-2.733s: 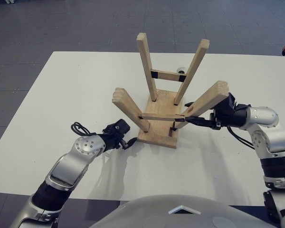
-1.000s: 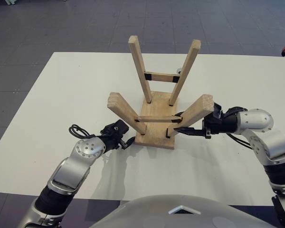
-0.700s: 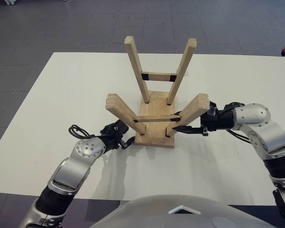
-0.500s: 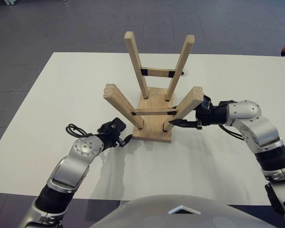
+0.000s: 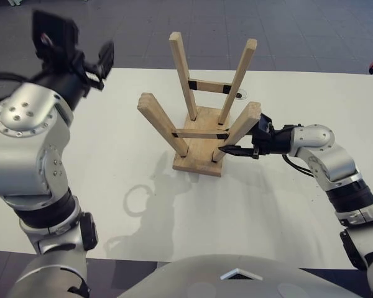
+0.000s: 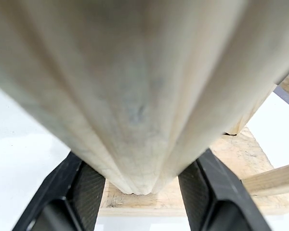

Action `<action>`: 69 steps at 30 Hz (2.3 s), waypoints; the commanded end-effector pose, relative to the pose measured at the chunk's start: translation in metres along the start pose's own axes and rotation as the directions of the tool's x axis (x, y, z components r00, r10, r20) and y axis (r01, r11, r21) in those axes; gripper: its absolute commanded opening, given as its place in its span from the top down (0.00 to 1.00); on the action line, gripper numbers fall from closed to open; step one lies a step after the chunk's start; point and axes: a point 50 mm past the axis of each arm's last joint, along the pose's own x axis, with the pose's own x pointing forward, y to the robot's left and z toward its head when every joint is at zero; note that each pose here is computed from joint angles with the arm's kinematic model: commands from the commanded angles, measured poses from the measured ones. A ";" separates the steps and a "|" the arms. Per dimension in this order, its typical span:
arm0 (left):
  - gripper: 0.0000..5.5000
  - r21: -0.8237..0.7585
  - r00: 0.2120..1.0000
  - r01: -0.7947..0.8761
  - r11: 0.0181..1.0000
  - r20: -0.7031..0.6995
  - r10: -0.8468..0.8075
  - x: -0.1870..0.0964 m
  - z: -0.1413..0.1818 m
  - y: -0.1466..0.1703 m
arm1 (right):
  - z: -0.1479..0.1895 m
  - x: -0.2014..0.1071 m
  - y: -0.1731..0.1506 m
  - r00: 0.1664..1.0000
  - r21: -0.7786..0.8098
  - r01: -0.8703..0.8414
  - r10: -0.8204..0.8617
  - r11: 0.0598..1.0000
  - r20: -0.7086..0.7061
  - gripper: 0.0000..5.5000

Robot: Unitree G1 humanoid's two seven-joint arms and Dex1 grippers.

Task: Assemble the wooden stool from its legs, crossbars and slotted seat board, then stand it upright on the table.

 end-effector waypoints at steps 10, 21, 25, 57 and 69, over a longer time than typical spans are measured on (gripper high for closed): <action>0.62 0.029 0.892 0.396 0.918 -0.252 -0.376 0.000 -0.015 -0.145 | -0.088 -0.010 0.021 0.925 0.205 0.079 0.004 0.976 -0.380 0.63; 0.62 0.142 0.994 0.031 0.989 0.099 -0.046 0.019 0.035 -0.117 | -0.087 -0.008 0.022 0.928 0.200 0.083 -0.002 0.976 -0.374 0.63; 0.62 0.207 0.945 0.274 0.939 -0.240 -0.223 0.012 -0.030 -0.144 | -0.087 -0.009 0.022 0.927 0.203 0.080 0.002 0.976 -0.374 0.63; 0.62 -0.348 0.954 0.298 0.889 0.090 -0.285 0.021 0.050 -0.095 | -0.124 0.003 0.031 0.770 0.337 -0.117 0.299 0.934 -0.563 0.63; 0.62 -0.364 0.764 -0.544 0.756 -0.588 0.266 -0.053 -0.121 0.074 | -0.121 0.002 0.033 0.801 0.339 -0.095 0.274 0.936 -0.532 0.63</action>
